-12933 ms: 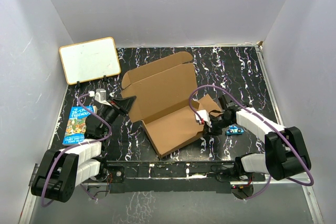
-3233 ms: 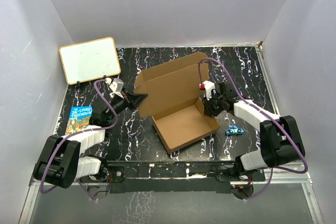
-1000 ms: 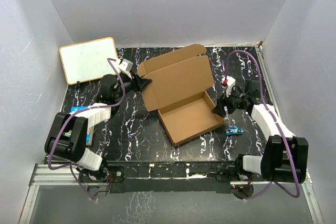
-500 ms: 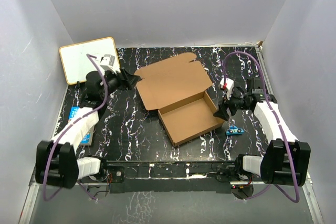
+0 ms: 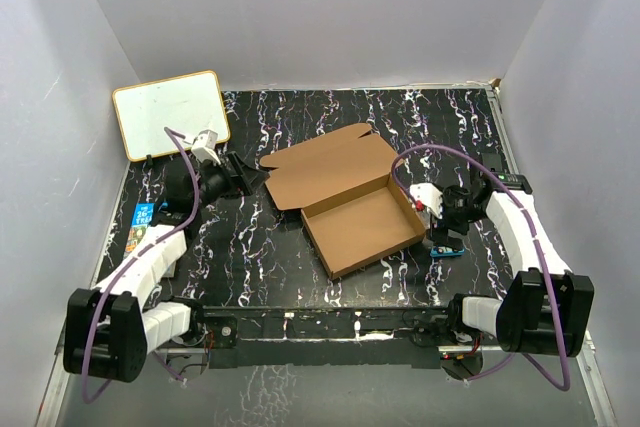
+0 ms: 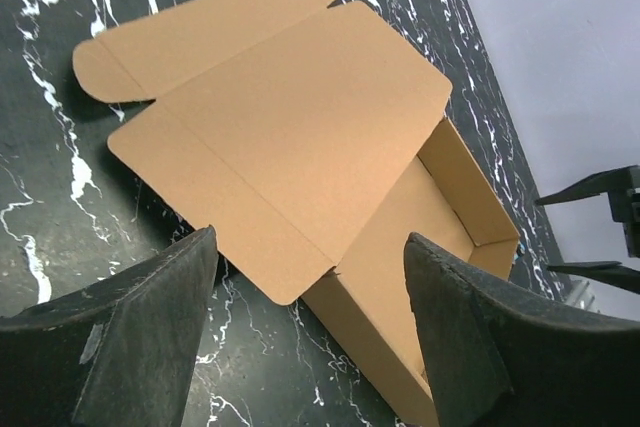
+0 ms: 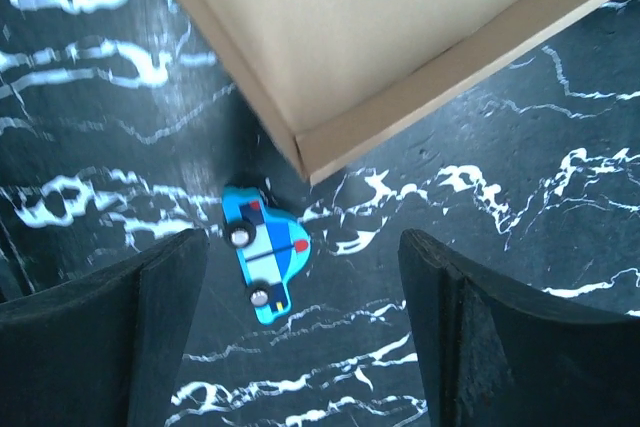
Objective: Fold the paper box
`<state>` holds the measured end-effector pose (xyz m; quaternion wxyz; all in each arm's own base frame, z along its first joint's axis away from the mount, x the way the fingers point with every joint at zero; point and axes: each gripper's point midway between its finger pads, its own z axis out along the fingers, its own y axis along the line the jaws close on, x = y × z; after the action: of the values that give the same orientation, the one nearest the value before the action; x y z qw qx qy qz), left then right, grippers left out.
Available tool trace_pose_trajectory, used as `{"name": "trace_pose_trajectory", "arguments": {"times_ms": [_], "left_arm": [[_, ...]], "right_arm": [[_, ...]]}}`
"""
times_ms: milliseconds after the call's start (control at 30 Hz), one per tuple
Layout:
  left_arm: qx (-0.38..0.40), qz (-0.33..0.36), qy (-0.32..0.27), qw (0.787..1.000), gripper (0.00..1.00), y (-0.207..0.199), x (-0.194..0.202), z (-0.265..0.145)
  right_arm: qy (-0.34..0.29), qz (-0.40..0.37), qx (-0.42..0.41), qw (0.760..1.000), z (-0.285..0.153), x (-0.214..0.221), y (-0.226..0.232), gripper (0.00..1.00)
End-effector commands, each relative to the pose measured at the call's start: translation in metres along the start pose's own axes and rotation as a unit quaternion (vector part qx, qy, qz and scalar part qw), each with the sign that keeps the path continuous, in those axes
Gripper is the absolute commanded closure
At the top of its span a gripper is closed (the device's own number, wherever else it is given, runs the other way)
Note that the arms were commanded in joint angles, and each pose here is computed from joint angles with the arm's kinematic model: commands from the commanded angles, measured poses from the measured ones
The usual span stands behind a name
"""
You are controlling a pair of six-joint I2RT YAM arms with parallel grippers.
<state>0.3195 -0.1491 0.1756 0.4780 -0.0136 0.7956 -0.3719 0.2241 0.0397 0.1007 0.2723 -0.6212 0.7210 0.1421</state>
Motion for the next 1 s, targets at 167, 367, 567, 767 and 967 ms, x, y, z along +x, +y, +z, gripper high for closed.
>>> {"name": "trace_pose_trajectory", "arguments": {"times_ms": [167,367,567,767,967], "left_arm": [[0.016,-0.054,0.054,0.997,0.22,-0.002,0.009,0.012],[0.016,-0.051,0.050,0.997,0.20,-0.001,0.007,0.007],[0.023,-0.060,0.047,0.997,0.20,0.001,0.004,0.006],[0.037,-0.072,0.042,0.996,0.20,-0.001,0.002,0.005],[0.039,-0.085,0.040,0.995,0.20,0.002,0.002,0.005]], "right_arm": [[0.084,-0.095,-0.067,0.990,0.020,0.054,0.012,0.14],[0.089,-0.087,-0.085,0.989,0.029,0.063,0.010,0.14],[0.106,-0.070,-0.089,0.988,0.041,0.079,0.015,0.17],[0.113,-0.054,-0.084,0.989,0.043,0.083,0.012,0.28],[0.114,-0.050,-0.077,0.989,0.039,0.083,0.011,0.46]]}}
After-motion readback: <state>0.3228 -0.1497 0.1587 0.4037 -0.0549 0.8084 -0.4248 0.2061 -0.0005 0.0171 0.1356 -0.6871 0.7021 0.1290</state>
